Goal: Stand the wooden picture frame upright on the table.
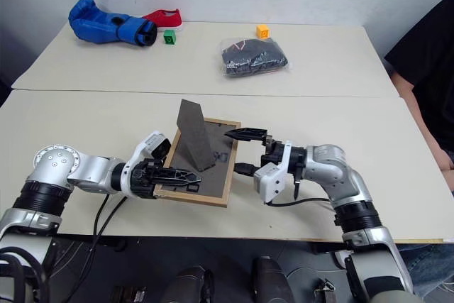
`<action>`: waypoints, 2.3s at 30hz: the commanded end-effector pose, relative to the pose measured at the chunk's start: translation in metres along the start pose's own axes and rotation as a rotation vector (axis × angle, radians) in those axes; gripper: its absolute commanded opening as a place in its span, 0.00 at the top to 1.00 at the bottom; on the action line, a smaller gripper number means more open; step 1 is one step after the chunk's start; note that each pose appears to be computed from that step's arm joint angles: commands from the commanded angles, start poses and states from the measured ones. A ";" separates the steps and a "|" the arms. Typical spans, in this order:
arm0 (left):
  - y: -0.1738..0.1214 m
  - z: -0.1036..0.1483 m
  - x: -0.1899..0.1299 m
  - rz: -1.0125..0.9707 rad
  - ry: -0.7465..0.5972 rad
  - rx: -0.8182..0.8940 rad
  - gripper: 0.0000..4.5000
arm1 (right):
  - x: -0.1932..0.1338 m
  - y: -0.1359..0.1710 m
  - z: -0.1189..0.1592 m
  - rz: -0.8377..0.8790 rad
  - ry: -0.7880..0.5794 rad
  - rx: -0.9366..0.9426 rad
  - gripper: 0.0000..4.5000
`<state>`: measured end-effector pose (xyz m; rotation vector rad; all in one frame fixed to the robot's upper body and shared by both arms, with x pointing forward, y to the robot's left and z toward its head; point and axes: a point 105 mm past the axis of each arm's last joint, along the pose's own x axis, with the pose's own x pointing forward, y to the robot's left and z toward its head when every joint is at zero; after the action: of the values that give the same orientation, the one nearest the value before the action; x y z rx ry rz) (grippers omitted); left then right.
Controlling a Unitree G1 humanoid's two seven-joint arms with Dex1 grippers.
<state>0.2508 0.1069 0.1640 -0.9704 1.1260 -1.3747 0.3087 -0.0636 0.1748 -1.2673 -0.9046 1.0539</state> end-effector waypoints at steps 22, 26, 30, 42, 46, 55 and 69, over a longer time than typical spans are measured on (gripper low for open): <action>-0.029 0.021 0.002 0.019 -0.158 0.243 0.55 | 0.001 -0.009 -0.007 -0.187 0.001 -0.073 0.71; -0.043 0.018 -0.022 0.052 -0.221 0.312 0.42 | 0.001 -0.011 -0.007 -0.198 -0.006 -0.074 0.71; -0.048 0.024 -0.053 0.157 -0.386 0.424 0.42 | -0.001 -0.010 -0.004 -0.210 -0.015 -0.056 0.72; -0.033 0.022 -0.088 0.197 -0.493 0.363 0.42 | -0.012 -0.014 -0.004 -0.200 -0.024 -0.040 0.71; -0.021 0.000 -0.062 0.148 -0.289 0.173 0.34 | -0.007 -0.019 0.002 -0.214 -0.055 -0.067 0.72; -0.021 -0.011 -0.059 0.137 -0.167 0.073 0.00 | -0.006 -0.028 0.004 -0.222 -0.074 -0.136 0.72; -0.041 0.015 -0.129 0.451 -0.575 1.082 0.00 | -0.070 -0.053 -0.032 -0.517 0.098 0.503 0.72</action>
<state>0.2702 0.2315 0.1925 -0.4459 0.1975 -0.9744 0.3179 -0.1237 0.1901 -0.8349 -0.7695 0.8171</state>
